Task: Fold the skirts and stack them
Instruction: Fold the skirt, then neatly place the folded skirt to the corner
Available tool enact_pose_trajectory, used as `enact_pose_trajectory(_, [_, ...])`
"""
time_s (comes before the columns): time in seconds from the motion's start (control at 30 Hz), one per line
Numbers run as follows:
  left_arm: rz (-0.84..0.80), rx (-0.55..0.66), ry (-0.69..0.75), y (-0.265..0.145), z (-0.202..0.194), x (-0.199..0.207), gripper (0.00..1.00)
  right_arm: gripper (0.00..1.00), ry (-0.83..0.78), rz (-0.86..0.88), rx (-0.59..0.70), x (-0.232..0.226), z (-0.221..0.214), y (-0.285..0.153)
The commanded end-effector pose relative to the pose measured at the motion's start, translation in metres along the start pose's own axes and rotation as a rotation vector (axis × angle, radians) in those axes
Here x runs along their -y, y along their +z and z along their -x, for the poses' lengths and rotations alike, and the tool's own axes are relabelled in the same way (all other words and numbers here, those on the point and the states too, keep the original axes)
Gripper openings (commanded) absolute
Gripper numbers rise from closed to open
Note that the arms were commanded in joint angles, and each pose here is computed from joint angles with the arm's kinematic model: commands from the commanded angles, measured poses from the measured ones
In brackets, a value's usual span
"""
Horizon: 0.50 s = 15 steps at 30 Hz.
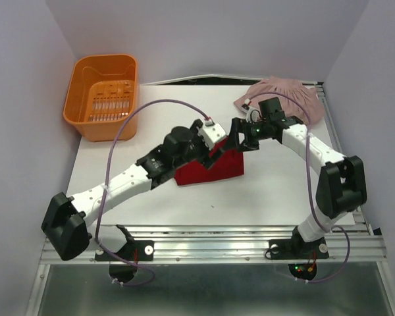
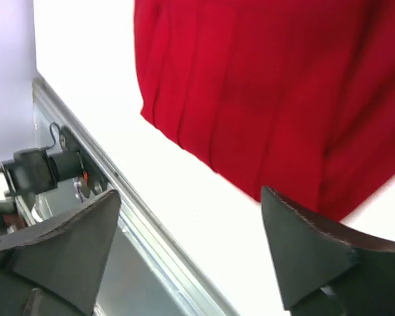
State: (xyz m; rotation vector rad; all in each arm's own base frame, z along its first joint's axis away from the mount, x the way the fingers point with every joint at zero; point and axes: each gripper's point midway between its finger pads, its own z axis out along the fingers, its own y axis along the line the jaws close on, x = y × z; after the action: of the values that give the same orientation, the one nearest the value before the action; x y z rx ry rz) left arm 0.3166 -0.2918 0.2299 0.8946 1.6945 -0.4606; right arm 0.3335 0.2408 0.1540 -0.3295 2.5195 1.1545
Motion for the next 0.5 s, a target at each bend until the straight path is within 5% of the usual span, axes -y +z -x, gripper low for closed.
enact_pose_trajectory(0.0, [0.077, -0.183, 0.305, -0.007, -0.04, 0.018, 0.89, 1.0, 0.063, -0.159, 0.109, 0.027, 0.002, -0.017])
enact_pose_trajectory(0.23, [0.006, -0.201, 0.305, 0.016, -0.041, 0.045, 0.86, 1.0, 0.227, -0.289, 0.157, 0.083, -0.021, -0.028])
enact_pose_trajectory(0.47, [-0.081, -0.187, 0.514, 0.03, -0.064, 0.088, 0.91, 1.0, 0.368, -0.247, 0.155, 0.102, -0.036, -0.015])
